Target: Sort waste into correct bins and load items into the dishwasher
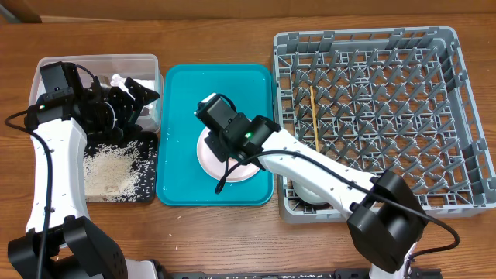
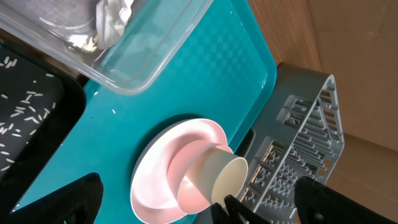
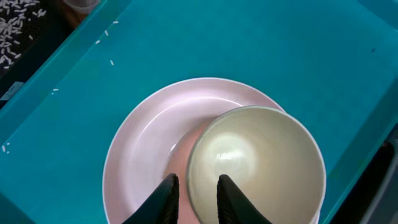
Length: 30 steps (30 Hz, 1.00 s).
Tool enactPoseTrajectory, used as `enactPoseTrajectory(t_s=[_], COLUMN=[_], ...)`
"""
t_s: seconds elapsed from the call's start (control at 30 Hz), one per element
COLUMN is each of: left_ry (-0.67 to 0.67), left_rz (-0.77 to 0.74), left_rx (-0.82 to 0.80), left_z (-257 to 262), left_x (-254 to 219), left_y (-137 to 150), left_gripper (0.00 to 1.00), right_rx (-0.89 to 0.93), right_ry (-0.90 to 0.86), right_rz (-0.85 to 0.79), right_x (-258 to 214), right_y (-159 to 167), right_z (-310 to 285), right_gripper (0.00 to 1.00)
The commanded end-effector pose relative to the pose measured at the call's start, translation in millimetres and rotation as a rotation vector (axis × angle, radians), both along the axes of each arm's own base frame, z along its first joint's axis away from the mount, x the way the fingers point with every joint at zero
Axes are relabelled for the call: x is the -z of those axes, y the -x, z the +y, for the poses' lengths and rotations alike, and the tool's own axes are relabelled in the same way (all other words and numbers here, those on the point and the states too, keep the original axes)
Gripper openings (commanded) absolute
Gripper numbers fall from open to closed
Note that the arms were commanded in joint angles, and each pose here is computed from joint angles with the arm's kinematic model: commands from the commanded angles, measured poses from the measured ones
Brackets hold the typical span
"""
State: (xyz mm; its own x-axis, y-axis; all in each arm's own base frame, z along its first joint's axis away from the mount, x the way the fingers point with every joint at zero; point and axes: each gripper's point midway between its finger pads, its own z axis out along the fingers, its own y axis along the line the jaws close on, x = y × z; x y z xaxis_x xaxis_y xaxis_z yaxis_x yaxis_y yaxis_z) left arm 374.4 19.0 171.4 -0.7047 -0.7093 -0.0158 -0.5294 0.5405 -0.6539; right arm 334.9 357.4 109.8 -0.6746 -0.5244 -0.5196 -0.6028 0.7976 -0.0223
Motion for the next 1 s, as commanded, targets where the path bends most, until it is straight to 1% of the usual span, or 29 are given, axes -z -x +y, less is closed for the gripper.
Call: enactPoseTrajectory(t_s=[0.0,0.67,0.7,0.83,0.97], left_ry=[-0.016,-0.016,-0.016,-0.016,-0.016], left_rz=[-0.033,-0.033,-0.033,-0.033,-0.033], left_rx=[0.010,0.011,0.011,0.011,0.011], left_z=[1,1,2,2,1], left_x=[-9,-9,-9,-9,-9], left_y=[-3,-3,-3,-3,-3], left_gripper=[1.00,1.00,1.00,1.00,1.00], right_rx=[0.015,0.015,0.015,0.015,0.015], right_ry=[0.008,0.050,0.050,0.050,0.050], right_rz=[-0.008,0.027,0.027,0.027,0.028], right_x=[6,21,21,21,21], right_y=[-4,4,4,4,4], right_z=[-4,-14,-14,-14,-14], right_gripper=[0.23,0.21,0.20,0.13,0.12])
